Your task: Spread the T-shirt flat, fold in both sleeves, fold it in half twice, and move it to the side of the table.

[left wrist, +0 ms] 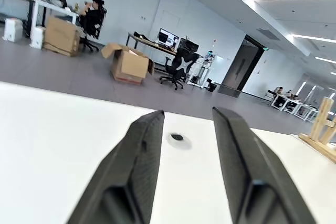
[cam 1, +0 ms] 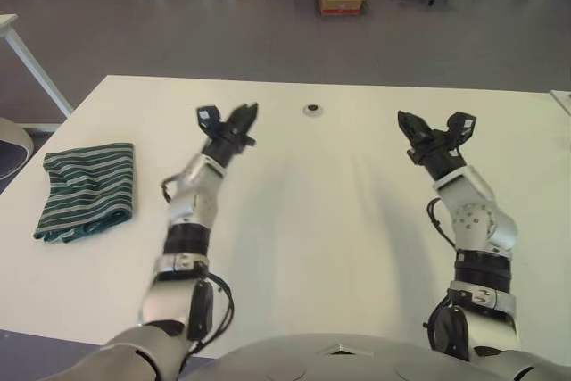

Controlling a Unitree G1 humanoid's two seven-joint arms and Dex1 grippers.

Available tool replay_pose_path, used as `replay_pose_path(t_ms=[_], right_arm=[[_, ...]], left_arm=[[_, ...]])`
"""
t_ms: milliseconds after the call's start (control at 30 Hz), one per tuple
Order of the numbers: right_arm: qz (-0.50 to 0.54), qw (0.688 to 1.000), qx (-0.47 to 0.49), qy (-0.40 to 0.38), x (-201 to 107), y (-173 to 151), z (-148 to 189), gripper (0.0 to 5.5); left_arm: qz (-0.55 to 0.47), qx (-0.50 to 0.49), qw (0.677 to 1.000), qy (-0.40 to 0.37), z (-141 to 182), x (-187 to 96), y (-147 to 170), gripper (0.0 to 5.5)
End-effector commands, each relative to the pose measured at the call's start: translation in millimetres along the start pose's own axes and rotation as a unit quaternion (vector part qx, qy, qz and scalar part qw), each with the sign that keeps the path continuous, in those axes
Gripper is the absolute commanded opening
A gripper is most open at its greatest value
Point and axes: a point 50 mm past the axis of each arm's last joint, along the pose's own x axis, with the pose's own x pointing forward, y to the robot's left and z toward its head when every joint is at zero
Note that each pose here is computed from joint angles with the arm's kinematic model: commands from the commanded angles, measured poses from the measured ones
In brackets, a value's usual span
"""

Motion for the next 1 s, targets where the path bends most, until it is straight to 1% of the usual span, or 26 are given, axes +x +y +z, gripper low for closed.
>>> replay_pose_path(t_ms=[33,100,333,567,767,867,1000], right_arm=[[-0.053,0.998,-0.024,0.001,-9.2,-2.7,-19.3,1.31],[-0.071,0.997,-0.036,0.002,-12.4,-3.7,-26.2,1.31],[-0.076,0.996,-0.027,0.021,-16.0,2.3,-49.0,1.31],[-0.07,0.997,-0.021,0.012,-18.8,8.2,-57.4,1.31],[-0.088,0.996,-0.034,0.006,-19.9,-2.4,-53.4,1.31],[-0.111,0.993,-0.045,0.009,-20.8,-9.9,-54.6,1.31],[-0.118,0.991,-0.06,0.017,-20.0,-15.4,-54.4,1.31]], left_arm=[[0.033,-0.02,0.999,0.03,-25.0,-10.6,-5.6,1.67],[0.03,-0.012,0.999,0.041,-27.4,-11.6,-7.5,1.67],[-0.024,-0.041,0.997,0.069,-47.1,-9.2,-35.6,1.67],[-0.034,-0.036,0.996,0.078,-50.8,-2.8,-36.2,1.67],[-0.03,-0.028,0.996,0.079,-59.4,-4.7,-36.3,1.67],[-0.028,-0.005,0.997,0.078,-62.1,-5.4,-36.8,1.67],[-0.015,-0.011,0.997,0.069,-65.2,-8.4,-37.6,1.67]])
